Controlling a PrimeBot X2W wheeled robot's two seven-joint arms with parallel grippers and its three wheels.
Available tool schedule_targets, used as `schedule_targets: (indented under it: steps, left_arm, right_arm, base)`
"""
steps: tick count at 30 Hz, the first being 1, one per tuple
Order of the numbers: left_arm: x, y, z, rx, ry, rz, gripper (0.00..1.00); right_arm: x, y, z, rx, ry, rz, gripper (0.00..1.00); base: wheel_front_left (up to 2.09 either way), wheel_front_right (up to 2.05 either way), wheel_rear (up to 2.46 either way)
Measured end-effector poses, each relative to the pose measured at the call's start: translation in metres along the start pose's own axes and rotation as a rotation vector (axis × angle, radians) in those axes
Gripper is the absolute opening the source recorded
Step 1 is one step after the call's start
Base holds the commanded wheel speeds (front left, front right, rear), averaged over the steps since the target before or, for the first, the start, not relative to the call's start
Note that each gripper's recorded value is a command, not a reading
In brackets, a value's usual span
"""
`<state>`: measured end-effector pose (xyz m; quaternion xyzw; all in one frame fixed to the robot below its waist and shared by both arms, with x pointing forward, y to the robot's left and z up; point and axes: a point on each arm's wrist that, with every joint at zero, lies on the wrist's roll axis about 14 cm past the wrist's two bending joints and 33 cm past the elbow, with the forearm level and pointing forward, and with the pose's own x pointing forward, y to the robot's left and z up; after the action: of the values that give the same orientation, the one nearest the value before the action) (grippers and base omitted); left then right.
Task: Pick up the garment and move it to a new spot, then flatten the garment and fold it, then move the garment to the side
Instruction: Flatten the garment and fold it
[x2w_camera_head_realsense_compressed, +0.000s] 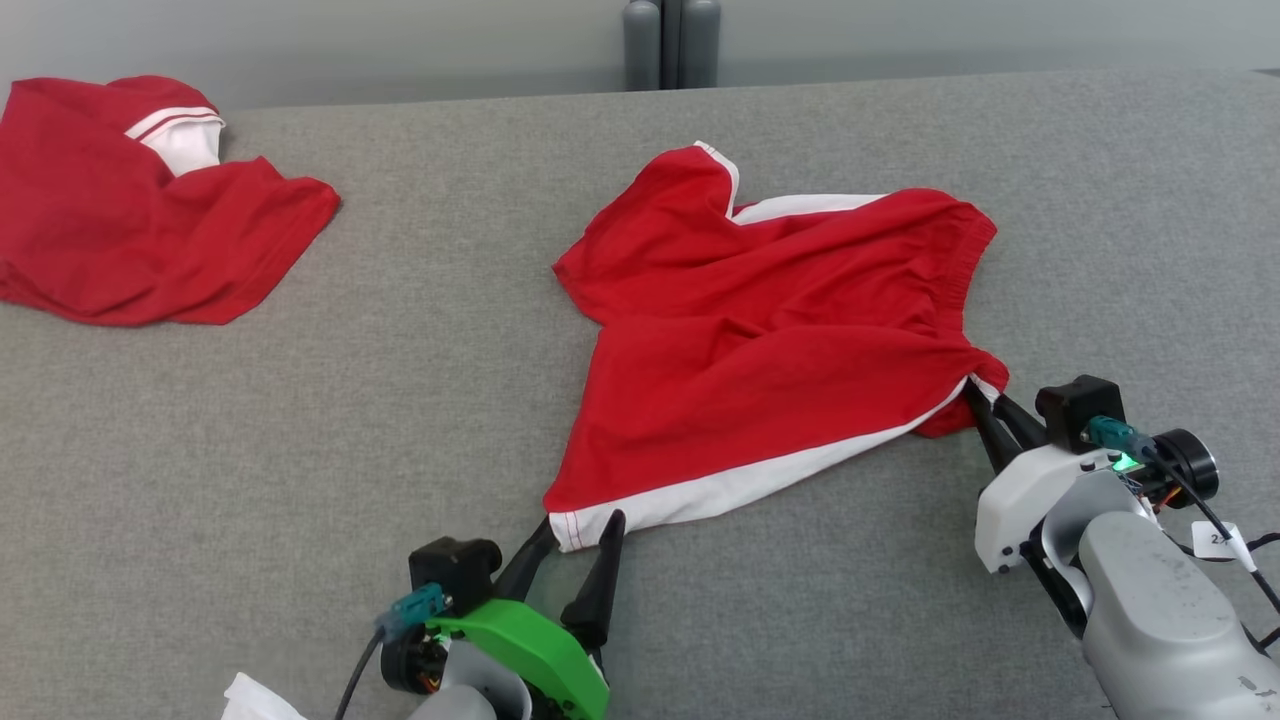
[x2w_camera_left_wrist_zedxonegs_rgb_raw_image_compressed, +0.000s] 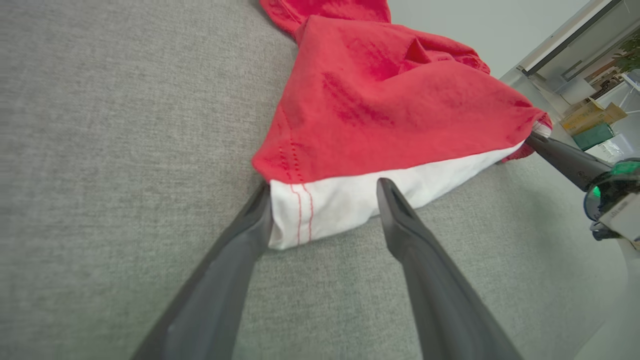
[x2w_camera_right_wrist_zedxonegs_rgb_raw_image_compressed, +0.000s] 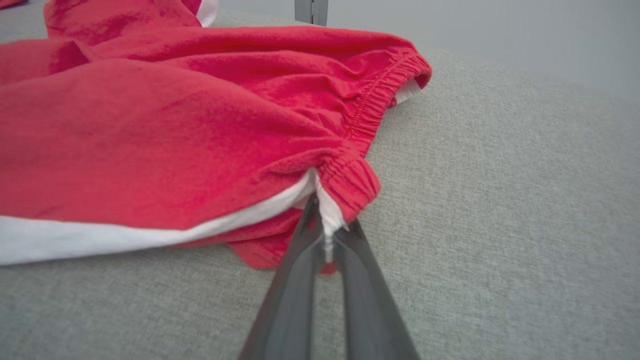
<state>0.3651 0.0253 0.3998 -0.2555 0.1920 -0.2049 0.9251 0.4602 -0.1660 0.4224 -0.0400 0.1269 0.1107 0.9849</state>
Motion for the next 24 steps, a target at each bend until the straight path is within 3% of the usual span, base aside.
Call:
schedule_targets:
  steps: [14,17,20,24]
  left_arm:
    - [-0.003,-0.013,-0.013,0.011,0.036,-0.041,0.99]
    - [-0.002,-0.015,-0.015,0.013,0.041,-0.049,0.80]
    - [0.000,-0.013,-0.014,-0.001,0.039,-0.041,0.48]
    - [0.003,-0.008,-0.010,-0.031,0.025,-0.021,0.34]
  right_arm:
    - [-0.003,0.006,0.001,0.010,-0.006,0.004,0.00]
    - [-0.004,0.005,0.001,0.010,-0.007,0.000,0.00]
    - [-0.005,0.004,0.002,0.012,-0.011,-0.004,0.00]
    - [-0.004,0.003,0.002,0.015,-0.013,-0.006,0.00]
  base:
    - [0.00,0.00,0.00]
    - [0.00,0.00,0.00]
    - [0.00,0.00,0.00]
    - [0.00,0.00,0.00]
